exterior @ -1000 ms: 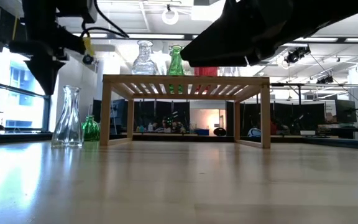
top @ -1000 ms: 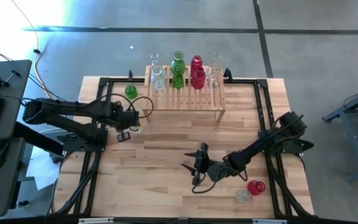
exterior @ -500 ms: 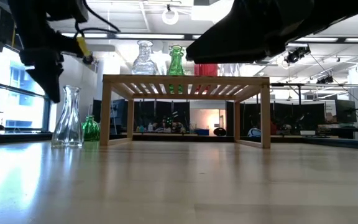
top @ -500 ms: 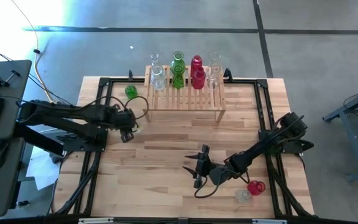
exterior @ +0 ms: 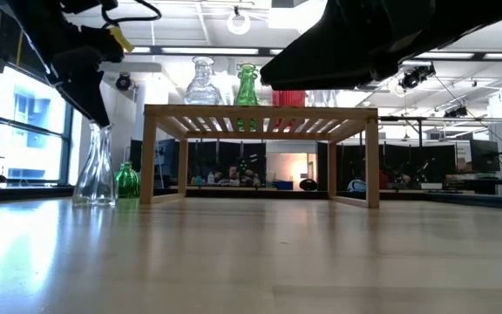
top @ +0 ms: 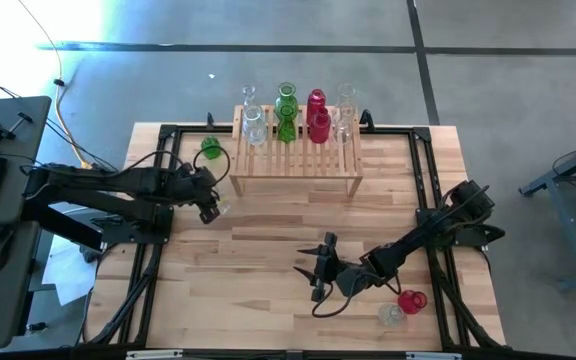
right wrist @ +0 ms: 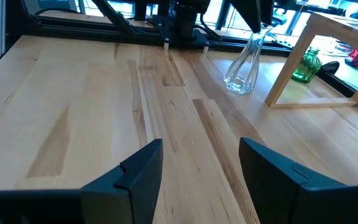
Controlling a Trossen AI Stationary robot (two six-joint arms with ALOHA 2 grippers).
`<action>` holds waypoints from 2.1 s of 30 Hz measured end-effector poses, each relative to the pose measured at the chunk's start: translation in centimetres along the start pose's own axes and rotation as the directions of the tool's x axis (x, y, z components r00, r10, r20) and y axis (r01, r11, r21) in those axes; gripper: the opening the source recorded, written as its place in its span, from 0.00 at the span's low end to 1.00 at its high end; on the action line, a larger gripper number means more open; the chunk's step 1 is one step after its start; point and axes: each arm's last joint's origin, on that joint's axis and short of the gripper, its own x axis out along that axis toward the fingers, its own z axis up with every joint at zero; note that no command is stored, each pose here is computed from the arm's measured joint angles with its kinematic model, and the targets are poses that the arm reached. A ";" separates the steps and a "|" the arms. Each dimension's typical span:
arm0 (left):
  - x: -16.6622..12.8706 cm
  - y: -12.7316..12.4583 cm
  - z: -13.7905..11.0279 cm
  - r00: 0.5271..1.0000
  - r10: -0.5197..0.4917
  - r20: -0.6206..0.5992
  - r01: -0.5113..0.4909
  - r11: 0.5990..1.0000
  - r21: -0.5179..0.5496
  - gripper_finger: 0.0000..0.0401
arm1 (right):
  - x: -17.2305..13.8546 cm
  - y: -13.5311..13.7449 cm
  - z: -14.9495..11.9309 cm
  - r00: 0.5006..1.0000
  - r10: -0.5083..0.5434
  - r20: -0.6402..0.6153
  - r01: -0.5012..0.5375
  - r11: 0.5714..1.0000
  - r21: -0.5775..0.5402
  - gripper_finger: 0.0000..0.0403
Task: Sort vases onto shelf
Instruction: Put the transparent vase on the shelf aligned with the other transparent vases
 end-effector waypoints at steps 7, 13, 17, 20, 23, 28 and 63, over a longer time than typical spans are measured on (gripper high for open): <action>0.5 -0.2 0.0 0.999 0.013 -0.033 -0.011 0.999 0.048 0.49 | 0.0 0.0 0.0 1.000 0.000 0.000 0.000 1.000 -0.001 0.49; 0.7 -0.3 0.0 0.999 0.017 -0.044 -0.014 0.997 0.071 0.41 | 0.0 0.0 0.0 1.000 0.000 0.000 0.000 1.000 -0.002 0.49; 0.7 -0.3 0.0 0.999 0.018 -0.042 -0.015 0.997 0.075 0.36 | 0.0 0.0 0.0 1.000 0.000 0.000 0.000 1.000 -0.002 0.49; 0.7 -0.3 0.0 0.999 0.016 -0.041 -0.013 0.997 0.080 0.35 | 0.0 0.0 0.0 1.000 0.000 0.000 0.000 1.000 -0.001 0.49; 0.7 -0.3 0.0 0.999 0.015 -0.041 -0.011 0.997 0.080 0.36 | 0.0 0.0 0.0 1.000 0.000 0.000 0.000 1.000 0.000 0.49; 0.6 -0.4 0.0 0.998 -0.031 -0.053 0.035 0.996 0.077 0.35 | 0.0 0.0 0.0 1.000 0.000 0.000 0.000 1.000 0.000 0.49; -5.5 -7.7 1.9 0.958 -0.244 0.151 0.192 0.935 0.298 0.00 | 0.1 0.0 0.0 1.000 0.017 -0.007 -0.017 1.000 0.021 0.49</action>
